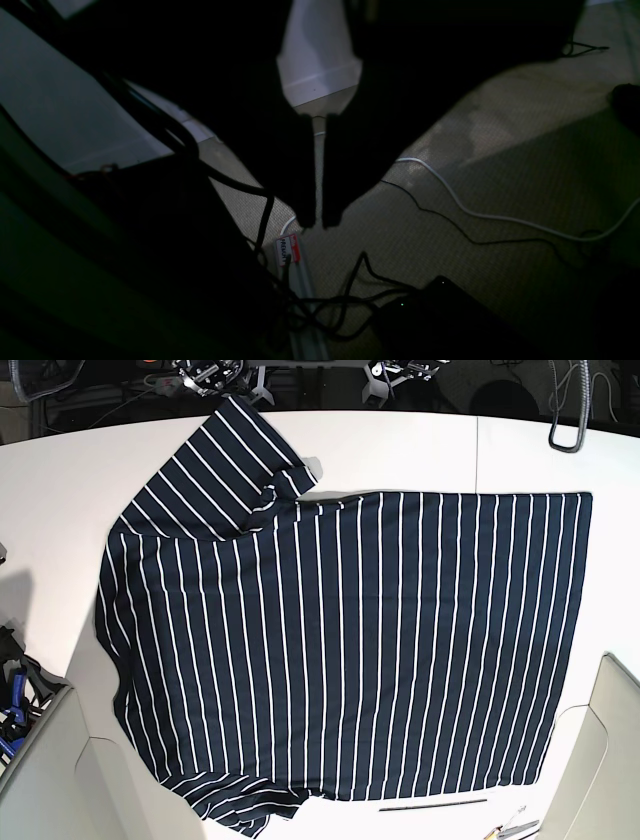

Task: Fold the T-shirt properly
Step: 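Move both grippers from rest toward the shirt's shoulder corners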

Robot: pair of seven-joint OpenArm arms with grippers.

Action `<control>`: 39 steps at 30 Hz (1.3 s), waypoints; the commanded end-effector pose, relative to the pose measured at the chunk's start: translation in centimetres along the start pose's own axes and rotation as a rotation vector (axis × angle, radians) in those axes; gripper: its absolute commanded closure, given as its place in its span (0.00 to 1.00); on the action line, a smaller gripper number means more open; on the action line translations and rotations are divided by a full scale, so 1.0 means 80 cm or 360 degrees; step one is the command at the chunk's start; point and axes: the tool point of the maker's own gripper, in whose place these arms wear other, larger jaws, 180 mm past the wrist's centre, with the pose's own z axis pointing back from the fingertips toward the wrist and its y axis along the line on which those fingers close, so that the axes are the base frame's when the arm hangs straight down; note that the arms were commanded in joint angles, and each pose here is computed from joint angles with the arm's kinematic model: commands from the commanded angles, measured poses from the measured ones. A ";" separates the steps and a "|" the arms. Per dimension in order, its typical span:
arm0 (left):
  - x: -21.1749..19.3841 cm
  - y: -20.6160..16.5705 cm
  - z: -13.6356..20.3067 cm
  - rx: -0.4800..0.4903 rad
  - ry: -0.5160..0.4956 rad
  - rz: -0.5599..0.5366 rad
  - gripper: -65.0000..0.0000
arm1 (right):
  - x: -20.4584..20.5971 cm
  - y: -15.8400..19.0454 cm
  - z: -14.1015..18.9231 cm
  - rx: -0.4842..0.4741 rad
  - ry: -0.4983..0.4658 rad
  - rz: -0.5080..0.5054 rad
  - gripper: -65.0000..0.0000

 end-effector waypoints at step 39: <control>-0.072 0.045 0.026 -0.0014 0.0066 0.0104 0.91 | -0.048 0.007 0.006 0.0054 -0.0002 -0.0109 1.00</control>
